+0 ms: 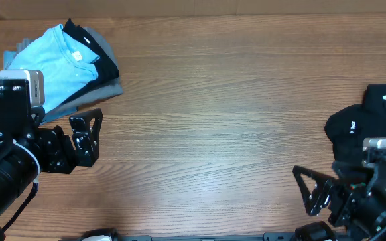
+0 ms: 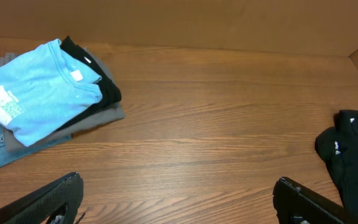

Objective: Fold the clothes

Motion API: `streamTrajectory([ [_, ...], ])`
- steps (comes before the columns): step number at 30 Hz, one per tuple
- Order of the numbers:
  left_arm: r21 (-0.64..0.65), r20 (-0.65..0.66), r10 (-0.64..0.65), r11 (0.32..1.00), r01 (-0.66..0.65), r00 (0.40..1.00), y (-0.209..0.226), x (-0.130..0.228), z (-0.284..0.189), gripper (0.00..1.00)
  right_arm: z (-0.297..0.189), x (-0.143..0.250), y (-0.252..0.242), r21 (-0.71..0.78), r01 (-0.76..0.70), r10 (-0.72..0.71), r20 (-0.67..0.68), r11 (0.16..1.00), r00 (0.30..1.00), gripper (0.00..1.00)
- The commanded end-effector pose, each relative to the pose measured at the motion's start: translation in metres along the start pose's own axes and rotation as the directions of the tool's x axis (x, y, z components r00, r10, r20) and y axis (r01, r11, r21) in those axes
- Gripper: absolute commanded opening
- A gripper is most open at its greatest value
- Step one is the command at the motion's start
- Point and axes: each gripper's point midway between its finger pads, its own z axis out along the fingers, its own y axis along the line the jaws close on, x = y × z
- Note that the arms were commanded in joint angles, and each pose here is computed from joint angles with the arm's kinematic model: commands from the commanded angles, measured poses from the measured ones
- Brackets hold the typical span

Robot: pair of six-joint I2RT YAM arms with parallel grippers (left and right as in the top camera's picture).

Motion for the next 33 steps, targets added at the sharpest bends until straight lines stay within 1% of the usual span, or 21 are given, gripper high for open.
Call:
streamTrajectory([
  [1, 0.0, -0.003, -0.017, 1.0, 0.017, 1.0, 0.0, 0.001, 0.001, 1.0, -0.003, -0.022, -0.017, 0.115, 0.047, -0.059, 0.102, 0.992, 0.993, 1.0],
  [2, 0.0, -0.004, -0.017, 1.0, 0.017, 1.0, 0.0, 0.001, 0.001, 1.0, -0.004, -0.032, -0.017, 0.136, 0.13, -0.148, 0.135, 0.982, 0.98, 1.0],
  [4, 0.0, -0.004, -0.017, 1.0, 0.017, 1.0, 0.0, 0.001, 0.001, 1.0, -0.003, -0.044, -0.014, 0.148, 0.242, -0.266, 0.169, 0.959, 0.949, 1.0],
  [6, 0.0, -0.003, -0.018, 1.0, 0.018, 1.0, 0.0, 0.001, 0.001, 1.0, 0.001, -0.058, -0.017, 0.19, 0.292, -0.332, 0.234, 0.937, 0.914, 1.0],
  [8, 0.0, -0.003, -0.017, 1.0, 0.017, 1.0, 0.0, 0.001, 0.001, 1.0, 0.007, -0.061, -0.025, 0.216, 0.273, -0.326, 0.27, 0.938, 0.906, 1.0],
  [11, 0.0, -0.004, -0.017, 1.0, 0.017, 1.0, 0.0, 0.001, 0.001, 1.0, 0.027, -0.052, -0.047, 0.26, 0.235, -0.311, 0.307, 0.936, 0.899, 1.0],
  [15, 0.0, -0.004, -0.017, 1.0, 0.017, 1.0, 0.0, 0.001, 0.001, 1.0, 0.061, -0.023, -0.073, 0.276, 0.222, -0.304, 0.305, 0.935, 0.903, 1.0],
  [22, 0.0, -0.004, -0.017, 1.0, 0.017, 1.0, 0.0, 0.001, 0.001, 1.0, 0.104, 0.032, -0.101, 0.255, 0.229, -0.303, 0.308, 0.94, 0.902, 1.0],
  [26, 0.0, -0.004, -0.017, 1.0, 0.017, 1.0, 0.0, 0.001, 0.001, 1.0, 0.118, 0.05, -0.112, 0.252, 0.229, -0.307, 0.336, 0.94, 0.891, 1.0],
  [30, 0.0, -0.003, -0.017, 1.0, 0.017, 1.0, 0.0, 0.001, 0.001, 1.0, 0.137, 0.063, -0.12, 0.209, 0.17, -0.24, 0.378, 0.963, 0.894, 1.0],
  [33, 0.0, -0.003, -0.017, 1.0, 0.017, 1.0, 0.0, 0.001, 0.001, 1.0, 0.148, 0.071, -0.127, 0.207, 0.166, -0.237, 0.391, 0.964, 0.889, 1.0],
])
